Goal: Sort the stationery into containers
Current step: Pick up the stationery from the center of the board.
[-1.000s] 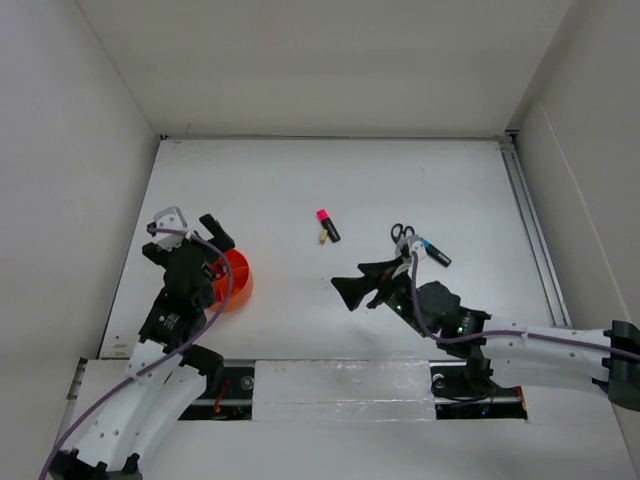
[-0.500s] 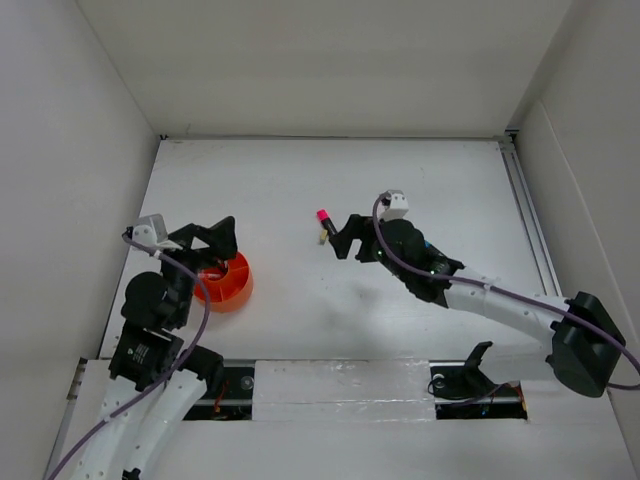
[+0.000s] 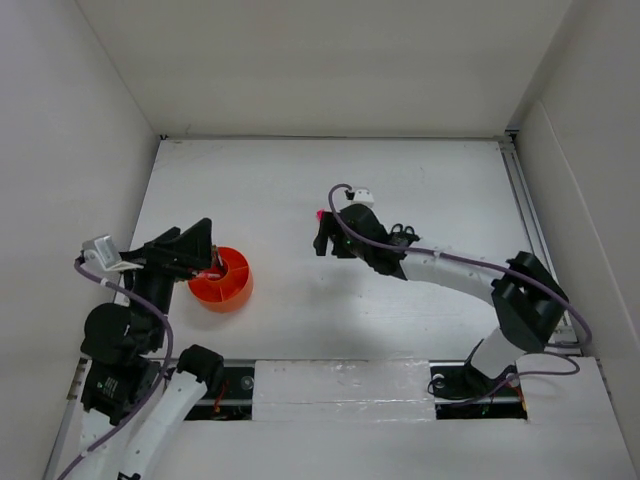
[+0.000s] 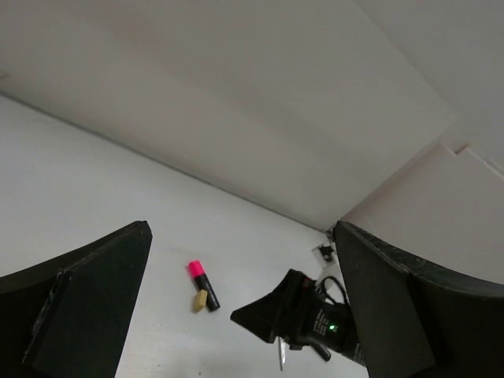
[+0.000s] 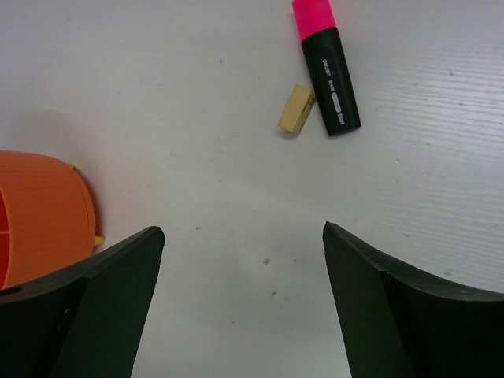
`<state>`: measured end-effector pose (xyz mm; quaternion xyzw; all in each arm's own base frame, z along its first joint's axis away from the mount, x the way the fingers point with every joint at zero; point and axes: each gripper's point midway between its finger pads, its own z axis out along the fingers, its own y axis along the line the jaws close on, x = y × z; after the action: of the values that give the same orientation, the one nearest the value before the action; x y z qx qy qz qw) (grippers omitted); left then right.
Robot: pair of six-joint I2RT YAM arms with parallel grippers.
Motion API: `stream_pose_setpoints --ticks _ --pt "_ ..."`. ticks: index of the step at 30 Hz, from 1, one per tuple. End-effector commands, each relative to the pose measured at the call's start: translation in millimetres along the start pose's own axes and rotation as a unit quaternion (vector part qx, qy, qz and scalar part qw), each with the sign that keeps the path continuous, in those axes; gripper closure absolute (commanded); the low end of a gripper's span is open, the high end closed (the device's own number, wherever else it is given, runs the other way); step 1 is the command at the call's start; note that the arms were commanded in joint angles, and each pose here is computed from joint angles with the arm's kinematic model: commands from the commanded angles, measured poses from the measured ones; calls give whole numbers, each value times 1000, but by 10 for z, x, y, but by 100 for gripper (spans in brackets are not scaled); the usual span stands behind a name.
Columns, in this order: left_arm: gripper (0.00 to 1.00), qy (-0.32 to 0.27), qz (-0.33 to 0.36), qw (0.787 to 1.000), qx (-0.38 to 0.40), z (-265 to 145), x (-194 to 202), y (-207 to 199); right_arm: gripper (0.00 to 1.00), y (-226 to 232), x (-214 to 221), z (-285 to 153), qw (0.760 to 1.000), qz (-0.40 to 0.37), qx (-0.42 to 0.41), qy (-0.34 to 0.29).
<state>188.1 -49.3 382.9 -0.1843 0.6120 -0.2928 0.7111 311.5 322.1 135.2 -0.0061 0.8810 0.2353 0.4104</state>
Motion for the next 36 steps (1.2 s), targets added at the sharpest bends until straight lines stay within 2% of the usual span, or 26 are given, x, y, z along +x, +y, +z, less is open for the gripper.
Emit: stream_pose_setpoints --ticks 1,2,3,4,7,11,13,17,26,36 --pt "0 -44 38 997 41 -255 -321 -131 13 195 -79 126 1000 9 11 -8" --pt "0 -53 41 996 58 -289 -344 -175 17 129 52 246 1000 0 29 13" --pt "0 -45 48 995 76 -323 -302 -211 28 126 56 303 999 -2 36 14" --pt "0 -50 51 994 79 -327 -302 -206 32 209 -18 351 999 0 32 10" --pt "0 -56 56 995 69 -319 -325 -168 38 175 43 530 998 -9 58 23" --pt "0 -52 75 993 75 -236 -173 -118 40 99 119 663 996 -14 84 31" --pt "0 -34 63 996 44 -178 -98 -22 42 35 196 724 994 -14 99 40" --pt "0 -4 80 996 26 -35 35 20 46 -89 221 838 992 -12 116 47" --pt "0 2 82 996 24 -35 63 33 50 -284 196 1072 989 -5 136 53" --pt "0 4 81 996 35 -37 65 -9 52 -259 159 1289 990 1 127 57"
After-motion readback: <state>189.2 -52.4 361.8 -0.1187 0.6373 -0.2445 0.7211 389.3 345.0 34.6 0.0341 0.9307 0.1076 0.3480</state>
